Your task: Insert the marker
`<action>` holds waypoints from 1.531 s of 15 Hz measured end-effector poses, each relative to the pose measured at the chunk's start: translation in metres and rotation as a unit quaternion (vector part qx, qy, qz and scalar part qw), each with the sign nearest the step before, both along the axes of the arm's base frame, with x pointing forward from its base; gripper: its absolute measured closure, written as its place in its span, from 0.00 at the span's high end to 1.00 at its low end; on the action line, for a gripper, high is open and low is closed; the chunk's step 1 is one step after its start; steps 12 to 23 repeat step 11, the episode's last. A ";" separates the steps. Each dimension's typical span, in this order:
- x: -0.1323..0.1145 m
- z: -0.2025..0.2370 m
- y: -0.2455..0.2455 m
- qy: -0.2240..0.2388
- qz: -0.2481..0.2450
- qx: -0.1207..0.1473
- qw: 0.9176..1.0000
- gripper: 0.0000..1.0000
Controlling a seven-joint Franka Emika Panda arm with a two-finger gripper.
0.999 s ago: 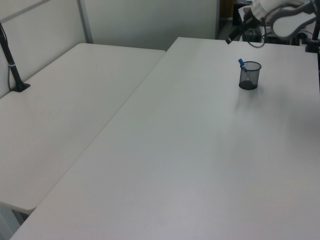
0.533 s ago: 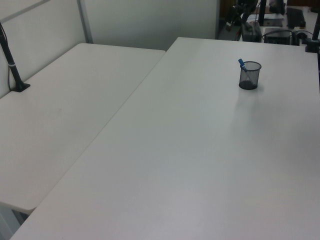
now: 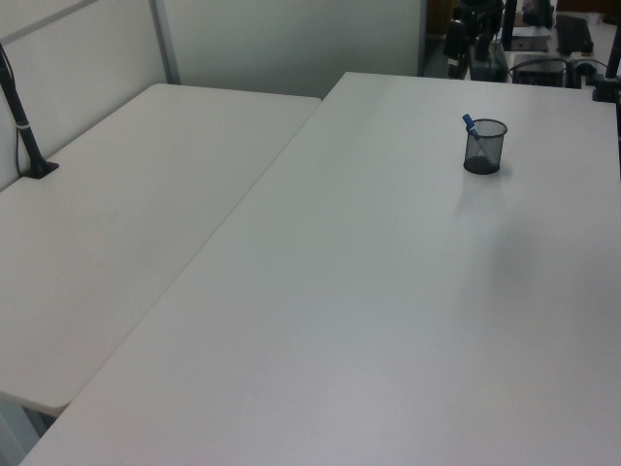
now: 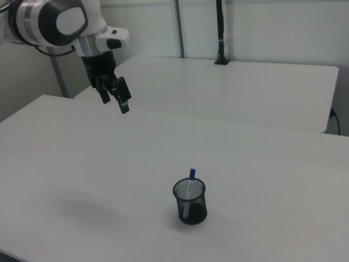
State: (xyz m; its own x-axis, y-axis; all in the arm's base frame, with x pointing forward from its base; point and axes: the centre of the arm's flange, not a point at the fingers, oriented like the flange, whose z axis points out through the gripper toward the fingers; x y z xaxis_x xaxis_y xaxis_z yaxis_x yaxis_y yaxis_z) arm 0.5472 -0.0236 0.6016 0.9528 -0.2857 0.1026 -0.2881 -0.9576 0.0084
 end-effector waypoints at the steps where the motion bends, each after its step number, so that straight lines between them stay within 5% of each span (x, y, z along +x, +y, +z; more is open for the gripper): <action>1: 0.000 -0.001 -0.002 0.000 -0.002 0.009 1.000 1.00; 11: 0.025 -0.011 0.005 0.007 0.068 -0.001 0.998 1.00; 23: 0.025 -0.011 0.005 0.007 0.068 -0.001 0.998 1.00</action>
